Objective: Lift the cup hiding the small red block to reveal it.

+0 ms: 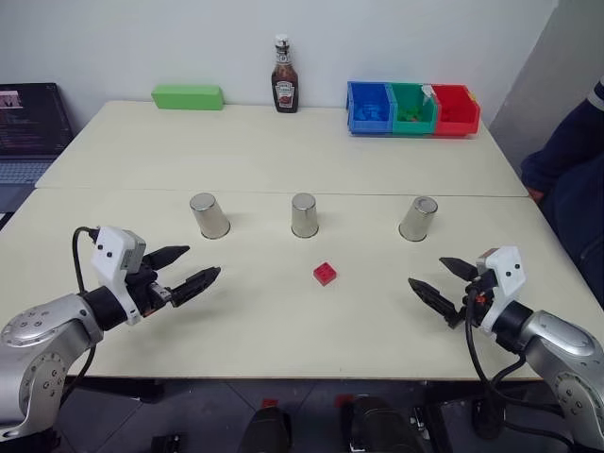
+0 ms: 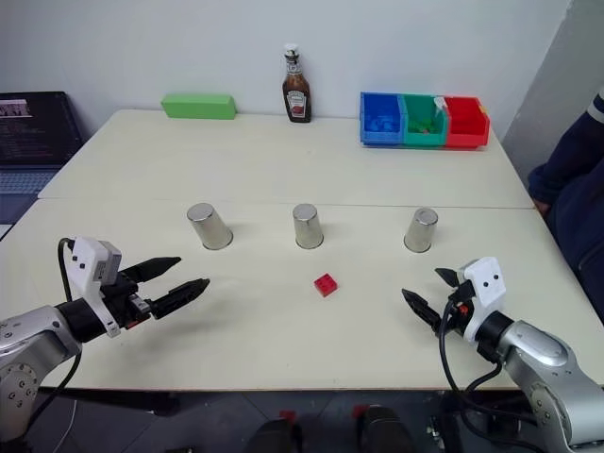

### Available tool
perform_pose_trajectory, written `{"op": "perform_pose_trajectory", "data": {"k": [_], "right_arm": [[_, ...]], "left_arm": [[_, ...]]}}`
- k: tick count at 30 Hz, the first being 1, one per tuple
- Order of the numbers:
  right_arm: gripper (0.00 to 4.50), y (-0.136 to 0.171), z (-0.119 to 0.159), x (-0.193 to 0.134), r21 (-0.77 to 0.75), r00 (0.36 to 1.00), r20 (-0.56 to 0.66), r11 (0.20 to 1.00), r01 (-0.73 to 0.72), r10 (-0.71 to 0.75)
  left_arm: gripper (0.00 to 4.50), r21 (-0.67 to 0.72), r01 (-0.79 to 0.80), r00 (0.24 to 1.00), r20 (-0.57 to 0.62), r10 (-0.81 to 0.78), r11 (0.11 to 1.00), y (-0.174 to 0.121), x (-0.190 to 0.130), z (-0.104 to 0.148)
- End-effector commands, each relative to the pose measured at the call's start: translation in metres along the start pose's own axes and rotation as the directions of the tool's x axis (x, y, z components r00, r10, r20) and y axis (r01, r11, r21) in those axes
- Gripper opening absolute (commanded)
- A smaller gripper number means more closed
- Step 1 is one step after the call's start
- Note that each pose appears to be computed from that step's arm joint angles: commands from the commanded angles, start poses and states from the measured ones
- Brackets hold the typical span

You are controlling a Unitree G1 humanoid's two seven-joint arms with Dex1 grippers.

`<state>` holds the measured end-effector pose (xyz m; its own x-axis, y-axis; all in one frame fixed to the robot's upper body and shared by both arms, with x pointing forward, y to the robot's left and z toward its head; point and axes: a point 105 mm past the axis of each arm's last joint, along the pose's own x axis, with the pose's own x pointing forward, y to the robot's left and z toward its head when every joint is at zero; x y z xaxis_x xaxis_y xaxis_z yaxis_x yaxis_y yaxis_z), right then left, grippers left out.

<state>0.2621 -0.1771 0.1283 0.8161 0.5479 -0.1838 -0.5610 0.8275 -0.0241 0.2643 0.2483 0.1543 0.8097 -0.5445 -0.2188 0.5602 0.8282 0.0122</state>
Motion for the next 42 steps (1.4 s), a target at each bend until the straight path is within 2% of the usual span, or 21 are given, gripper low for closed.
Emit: {"op": "perform_pose_trajectory", "data": {"k": [1,42], "right_arm": [[4.47,-0.0017,0.0095,-0.0022,-0.024,0.999,0.041,1.0,0.005,-0.004],[4.47,-0.0013,0.0066,0.0003,-0.014,0.999,0.047,1.0,0.018,-0.018]], "left_arm": [[4.5,0.041,-0.004,1.0,0.017,0.003,0.999,0.002,-0.0032,0.0083],[4.5,0.066,-0.001,1.0,0.009,0.0,0.998,0.0089,0.0006,0.0131]]}}
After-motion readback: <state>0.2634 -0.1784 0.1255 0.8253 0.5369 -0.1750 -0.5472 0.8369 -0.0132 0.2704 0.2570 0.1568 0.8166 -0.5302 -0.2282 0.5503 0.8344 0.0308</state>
